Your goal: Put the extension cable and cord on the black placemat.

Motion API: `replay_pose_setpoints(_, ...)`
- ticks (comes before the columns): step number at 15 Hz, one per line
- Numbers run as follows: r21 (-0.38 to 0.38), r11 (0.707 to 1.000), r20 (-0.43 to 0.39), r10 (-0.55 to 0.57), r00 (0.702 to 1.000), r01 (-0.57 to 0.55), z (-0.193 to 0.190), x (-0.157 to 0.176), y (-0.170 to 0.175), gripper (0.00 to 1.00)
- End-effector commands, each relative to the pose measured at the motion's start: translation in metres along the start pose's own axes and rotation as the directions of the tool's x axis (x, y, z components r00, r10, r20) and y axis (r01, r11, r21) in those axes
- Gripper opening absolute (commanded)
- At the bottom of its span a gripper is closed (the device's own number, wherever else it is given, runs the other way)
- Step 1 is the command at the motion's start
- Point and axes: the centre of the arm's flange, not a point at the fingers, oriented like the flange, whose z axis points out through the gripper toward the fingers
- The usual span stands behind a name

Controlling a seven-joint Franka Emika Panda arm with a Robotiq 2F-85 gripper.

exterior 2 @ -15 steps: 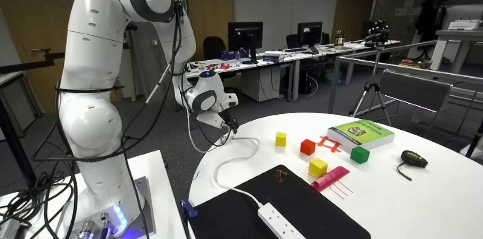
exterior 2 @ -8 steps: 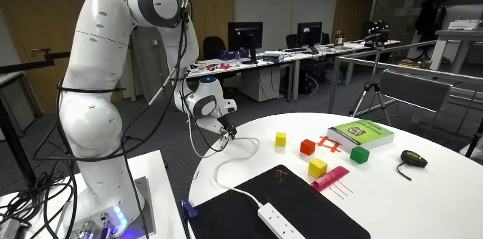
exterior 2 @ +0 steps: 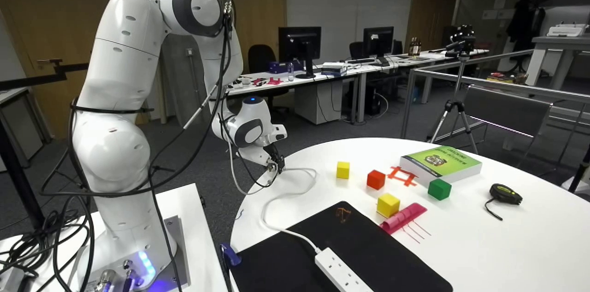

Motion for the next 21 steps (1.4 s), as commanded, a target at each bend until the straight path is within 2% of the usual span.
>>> replay_pose_setpoints(1, -0.003, 1.0, 0.005, -0.005, 1.0, 0.005, 0.001, 0.004, -0.004, 0.45)
replay_pose_setpoints(3, -0.009, 1.0, 0.003, -0.009, 1.0, 0.01, 0.001, 0.005, -0.005, 0.29)
replay_pose_setpoints(4, -0.014, 1.0, 0.001, -0.006, 1.0, 0.006, -0.002, 0.005, -0.006, 0.24)
replay_pose_setpoints(7, -0.035, 0.999, -0.033, 0.004, 0.999, -0.005, -0.016, 0.008, -0.005, 0.19)
replay_pose_setpoints(16, -0.024, 0.997, -0.124, 0.063, 0.99, -0.067, -0.073, 0.022, -0.007, 0.16)
replay_pose_setpoints(21, -0.022, 0.991, -0.184, 0.129, 0.974, -0.135, -0.112, 0.008, 0.005, 0.16)
